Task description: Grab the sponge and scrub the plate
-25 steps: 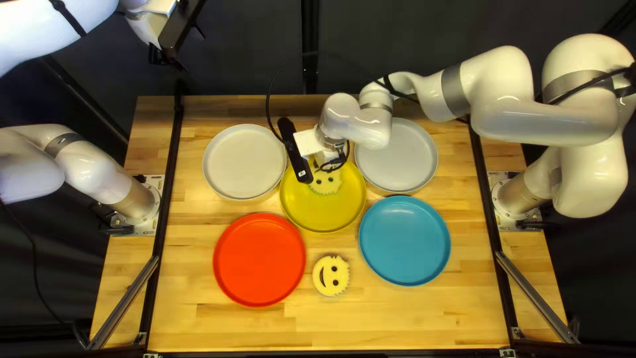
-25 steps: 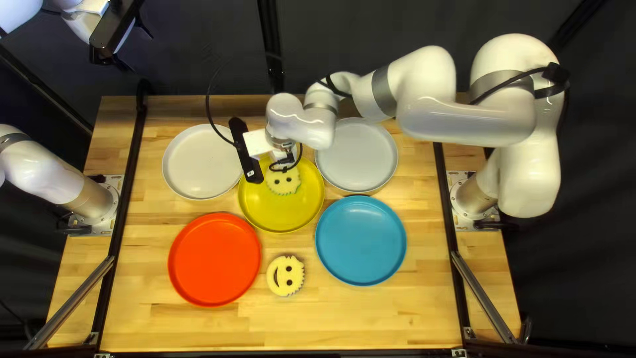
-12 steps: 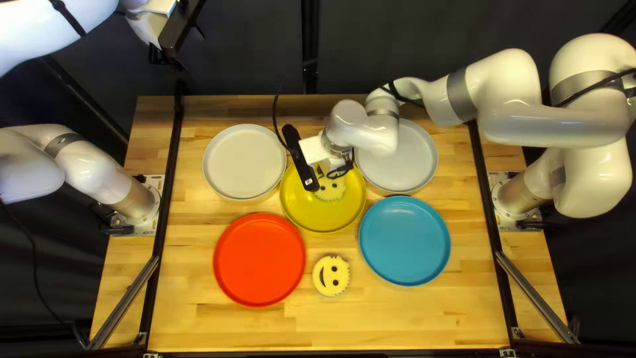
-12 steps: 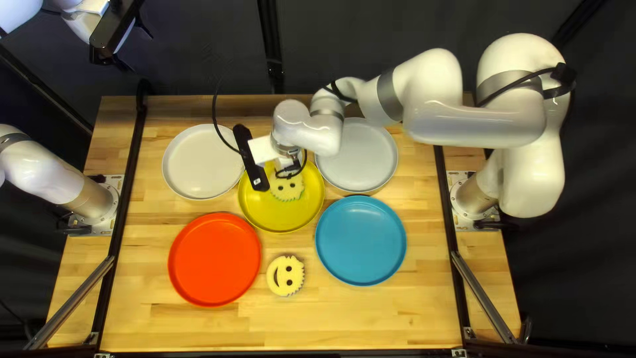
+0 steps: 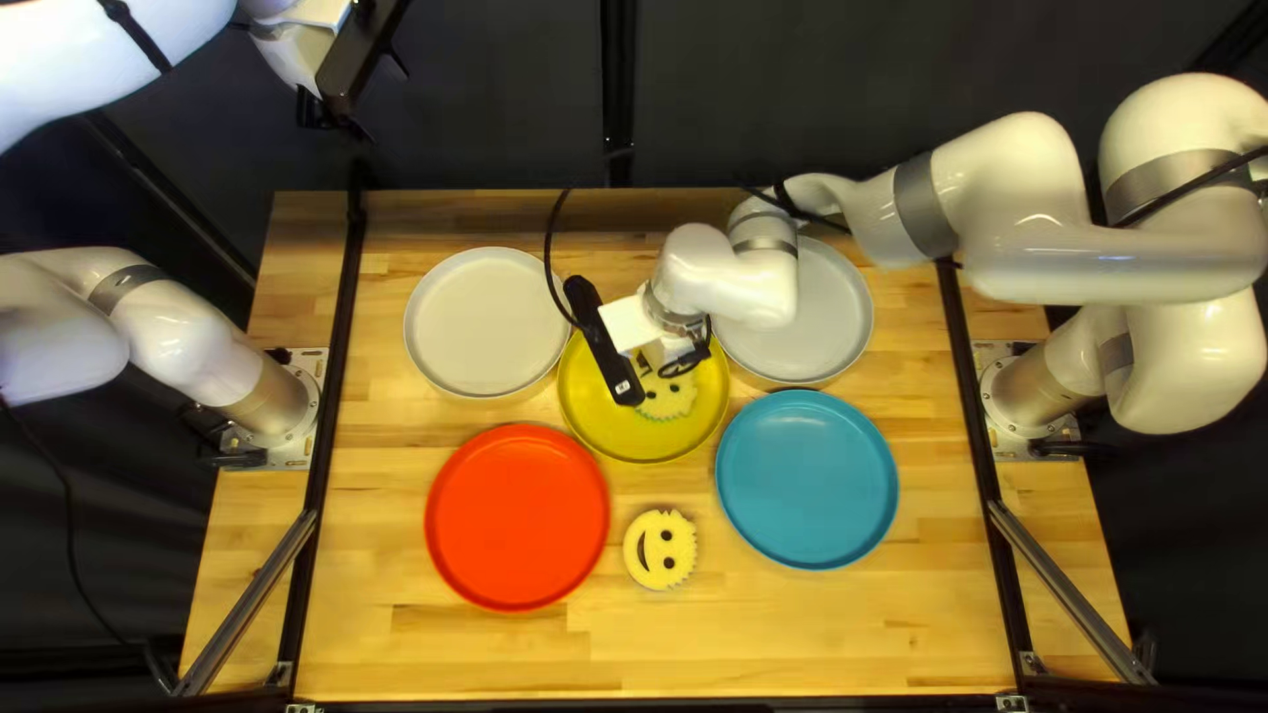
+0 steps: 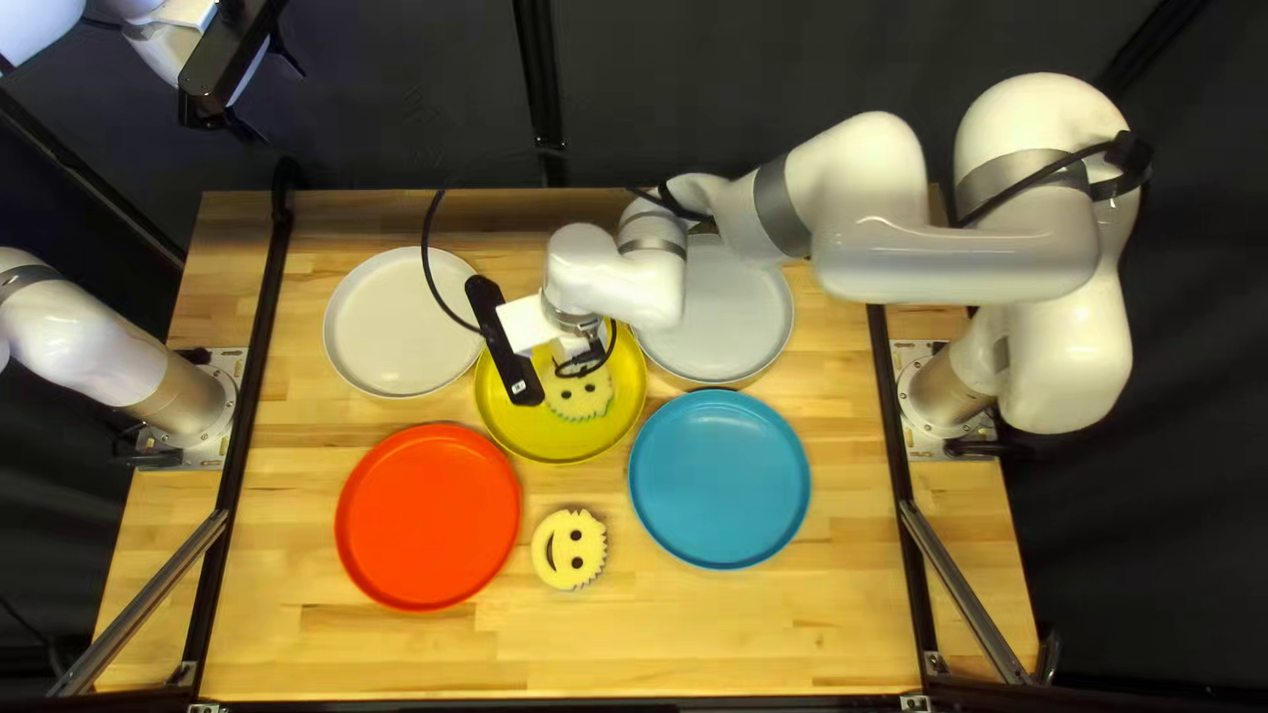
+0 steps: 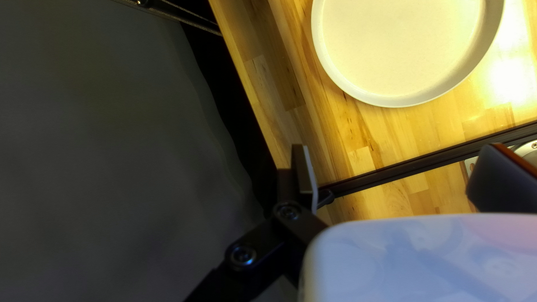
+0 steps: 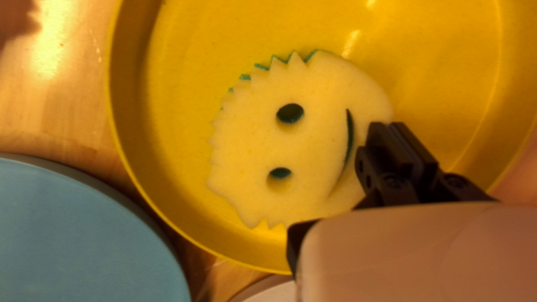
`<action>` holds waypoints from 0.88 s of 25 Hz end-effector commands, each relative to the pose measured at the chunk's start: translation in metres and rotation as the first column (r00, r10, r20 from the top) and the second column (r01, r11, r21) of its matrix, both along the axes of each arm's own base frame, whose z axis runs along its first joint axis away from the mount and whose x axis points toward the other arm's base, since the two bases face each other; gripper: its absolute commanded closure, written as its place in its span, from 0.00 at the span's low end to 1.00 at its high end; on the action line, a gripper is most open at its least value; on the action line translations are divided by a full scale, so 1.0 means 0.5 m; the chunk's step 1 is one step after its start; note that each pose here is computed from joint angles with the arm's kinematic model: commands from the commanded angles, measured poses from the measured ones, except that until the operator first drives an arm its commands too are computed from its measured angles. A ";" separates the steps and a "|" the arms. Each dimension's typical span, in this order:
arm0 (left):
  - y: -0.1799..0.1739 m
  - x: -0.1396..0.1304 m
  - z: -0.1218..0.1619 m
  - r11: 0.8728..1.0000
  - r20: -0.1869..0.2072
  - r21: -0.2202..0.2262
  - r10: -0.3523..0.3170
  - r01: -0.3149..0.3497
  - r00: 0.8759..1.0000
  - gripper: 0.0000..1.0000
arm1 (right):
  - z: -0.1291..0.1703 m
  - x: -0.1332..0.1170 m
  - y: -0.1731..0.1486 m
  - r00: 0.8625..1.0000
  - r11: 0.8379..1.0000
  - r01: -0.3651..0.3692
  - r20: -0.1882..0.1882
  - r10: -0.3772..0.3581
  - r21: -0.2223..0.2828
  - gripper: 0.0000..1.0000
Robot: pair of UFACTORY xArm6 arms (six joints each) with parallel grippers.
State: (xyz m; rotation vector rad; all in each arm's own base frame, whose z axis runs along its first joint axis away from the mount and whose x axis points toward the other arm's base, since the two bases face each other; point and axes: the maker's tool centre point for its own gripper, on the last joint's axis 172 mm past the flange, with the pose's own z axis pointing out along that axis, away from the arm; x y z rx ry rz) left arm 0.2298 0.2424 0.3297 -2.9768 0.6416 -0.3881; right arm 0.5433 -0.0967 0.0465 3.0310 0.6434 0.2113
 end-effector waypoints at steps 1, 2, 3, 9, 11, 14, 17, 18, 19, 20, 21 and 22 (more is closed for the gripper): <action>0.000 0.000 0.000 1.000 0.000 0.000 0.000 0.000 1.000 0.00 | 0.003 0.003 -0.032 1.000 1.000 0.010 0.000 -0.010 0.004 1.00; 0.000 0.000 0.000 1.000 0.000 0.000 0.000 0.000 1.000 0.00 | 0.003 0.002 -0.035 1.000 1.000 0.012 -0.001 -0.012 0.004 1.00; 0.000 0.000 0.000 1.000 0.000 0.000 0.000 0.000 1.000 0.00 | 0.002 0.001 -0.032 1.000 1.000 0.012 -0.001 -0.012 0.004 1.00; 0.000 0.000 0.000 1.000 0.000 0.000 0.000 0.000 1.000 0.00 | -0.011 -0.012 0.029 1.000 1.000 -0.007 -0.006 0.007 -0.004 1.00; 0.000 0.000 0.000 1.000 0.000 0.000 0.000 0.000 1.000 0.00 | -0.011 -0.019 0.056 1.000 1.000 -0.015 -0.007 0.015 -0.009 1.00; 0.000 0.000 0.000 1.000 0.000 0.000 0.000 0.000 1.000 0.00 | -0.008 -0.031 0.090 1.000 0.999 -0.027 -0.008 0.027 -0.018 1.00; 0.000 0.000 0.000 1.000 0.000 0.000 0.000 0.000 1.000 0.00 | -0.005 -0.042 0.130 0.999 0.999 -0.037 -0.009 0.037 -0.030 1.00; 0.000 0.000 0.000 1.000 0.000 0.000 0.000 0.000 1.000 0.00 | -0.003 -0.043 0.137 0.999 0.999 -0.039 -0.009 0.039 -0.032 1.00; 0.000 0.000 0.000 1.000 0.000 0.000 0.000 0.000 1.000 0.00 | 0.000 -0.043 0.151 0.999 0.998 -0.044 -0.009 0.044 -0.038 1.00; 0.000 0.000 0.000 1.000 0.000 0.000 0.000 0.000 1.000 0.00 | 0.001 -0.044 0.155 0.999 0.998 -0.046 -0.009 0.046 -0.041 1.00; 0.000 0.000 0.000 1.000 0.000 0.000 0.000 0.000 1.000 0.00 | 0.002 -0.044 0.158 0.999 0.998 -0.049 -0.009 0.048 -0.045 1.00; 0.000 0.000 0.000 1.000 0.000 0.000 0.000 0.000 1.000 0.00 | 0.002 -0.046 0.157 0.999 0.998 -0.051 -0.009 0.051 -0.049 1.00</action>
